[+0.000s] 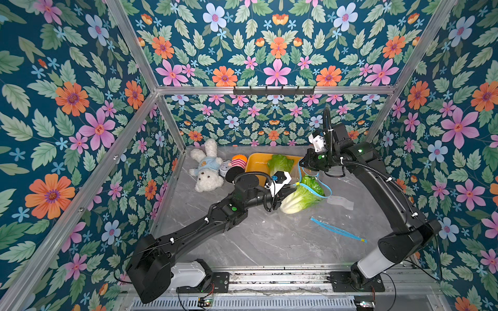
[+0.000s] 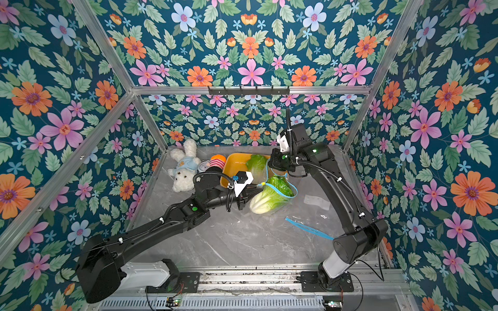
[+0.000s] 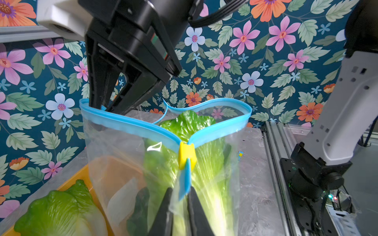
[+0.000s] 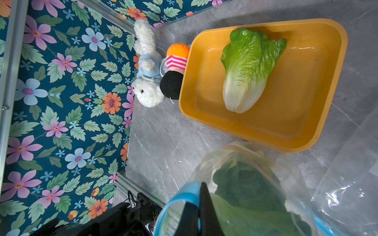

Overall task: Put the chinese cabbages into a zipper bag and zip it
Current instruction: Adjust the zipper food storage bag at the center of the board.

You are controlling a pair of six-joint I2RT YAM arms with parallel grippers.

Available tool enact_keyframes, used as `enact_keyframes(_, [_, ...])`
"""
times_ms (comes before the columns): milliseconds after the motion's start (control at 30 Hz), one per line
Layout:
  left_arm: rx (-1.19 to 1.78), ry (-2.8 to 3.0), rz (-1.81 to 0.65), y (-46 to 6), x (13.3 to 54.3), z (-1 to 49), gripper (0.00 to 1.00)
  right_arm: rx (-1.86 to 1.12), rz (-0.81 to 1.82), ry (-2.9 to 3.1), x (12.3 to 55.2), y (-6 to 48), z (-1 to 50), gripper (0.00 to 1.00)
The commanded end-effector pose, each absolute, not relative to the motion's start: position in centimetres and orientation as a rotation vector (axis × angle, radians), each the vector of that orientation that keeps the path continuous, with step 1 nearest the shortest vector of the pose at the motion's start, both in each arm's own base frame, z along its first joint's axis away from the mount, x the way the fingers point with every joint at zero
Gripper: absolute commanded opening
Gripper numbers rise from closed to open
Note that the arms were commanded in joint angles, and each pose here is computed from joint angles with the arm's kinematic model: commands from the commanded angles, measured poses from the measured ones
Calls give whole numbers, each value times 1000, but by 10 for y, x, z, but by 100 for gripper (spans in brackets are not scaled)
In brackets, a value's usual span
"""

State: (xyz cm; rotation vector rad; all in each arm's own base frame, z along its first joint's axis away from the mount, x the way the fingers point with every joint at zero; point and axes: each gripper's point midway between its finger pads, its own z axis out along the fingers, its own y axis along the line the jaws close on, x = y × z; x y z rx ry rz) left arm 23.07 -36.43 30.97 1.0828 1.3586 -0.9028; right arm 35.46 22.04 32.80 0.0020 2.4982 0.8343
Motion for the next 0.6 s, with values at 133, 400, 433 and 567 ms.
enact_keyframes(133, [1025,1316,-853,-356,243,322,0,43,807,2463,364,216,333,0])
enact_keyframes(400, [893,1380,-826,-320,268,324,0,20,704,2485,362,195,331,23])
enact_keyframes(433, [882,1384,-829,-315,270,324,0,6,684,2489,360,193,332,28])
enact_keyframes(567, [824,1411,-823,-304,281,328,0,-39,612,2547,348,183,326,44])
